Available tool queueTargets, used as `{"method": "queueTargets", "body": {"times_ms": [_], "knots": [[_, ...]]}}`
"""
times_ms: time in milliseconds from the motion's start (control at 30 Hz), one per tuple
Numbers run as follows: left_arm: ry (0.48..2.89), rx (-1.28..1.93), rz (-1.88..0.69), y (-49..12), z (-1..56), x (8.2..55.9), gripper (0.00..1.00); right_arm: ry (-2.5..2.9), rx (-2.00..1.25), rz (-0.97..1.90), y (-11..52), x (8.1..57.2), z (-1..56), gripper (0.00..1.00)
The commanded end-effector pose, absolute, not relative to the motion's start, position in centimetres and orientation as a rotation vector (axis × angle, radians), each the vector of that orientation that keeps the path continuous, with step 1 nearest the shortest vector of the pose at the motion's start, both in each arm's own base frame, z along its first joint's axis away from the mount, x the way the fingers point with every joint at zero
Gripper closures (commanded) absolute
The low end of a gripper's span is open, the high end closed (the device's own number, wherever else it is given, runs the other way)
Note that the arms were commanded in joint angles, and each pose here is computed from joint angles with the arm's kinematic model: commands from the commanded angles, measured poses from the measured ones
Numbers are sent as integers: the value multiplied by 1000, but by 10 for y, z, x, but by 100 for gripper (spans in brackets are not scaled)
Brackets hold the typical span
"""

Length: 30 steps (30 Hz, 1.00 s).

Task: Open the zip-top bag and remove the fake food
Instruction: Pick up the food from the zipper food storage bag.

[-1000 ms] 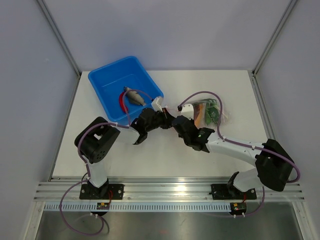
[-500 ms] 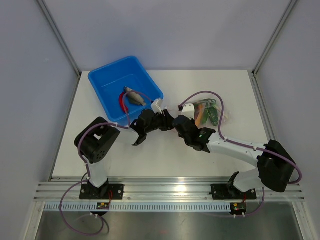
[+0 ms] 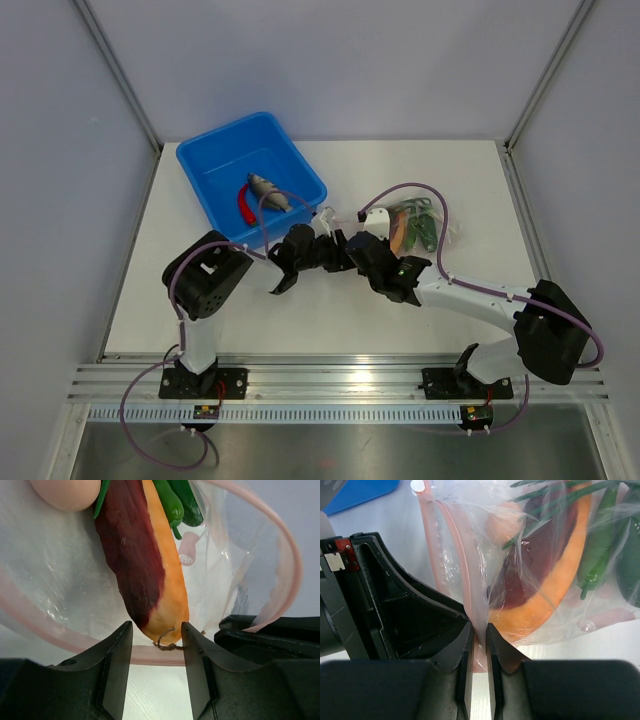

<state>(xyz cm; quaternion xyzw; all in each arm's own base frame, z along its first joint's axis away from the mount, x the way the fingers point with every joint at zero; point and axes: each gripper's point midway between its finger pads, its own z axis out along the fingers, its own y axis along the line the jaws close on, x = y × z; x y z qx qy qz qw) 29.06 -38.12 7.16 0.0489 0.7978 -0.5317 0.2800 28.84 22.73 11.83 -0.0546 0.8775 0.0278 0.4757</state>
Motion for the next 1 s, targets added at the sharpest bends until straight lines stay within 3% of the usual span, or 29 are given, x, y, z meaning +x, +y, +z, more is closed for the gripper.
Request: {"method": "queueTargets", "body": {"times_ms": [0,400,500,667,967], "knots": [[2068,187,-1517,-393,91,288,54,2097,-84,89,227,292,133,80],[2087,204,-1611,-403,86,281,52,2101,-84,91,228,292,132,81],[2081,193,-1583,-402,88,286,59,2101,-84,98,229,292,133,82],[2067,178,-1593,-404,90,290,78,2100,-80,104,228,291,133,84],[1998,113,-1520,-387,104,309,93,2109,-57,99,225,289,131,94]]}}
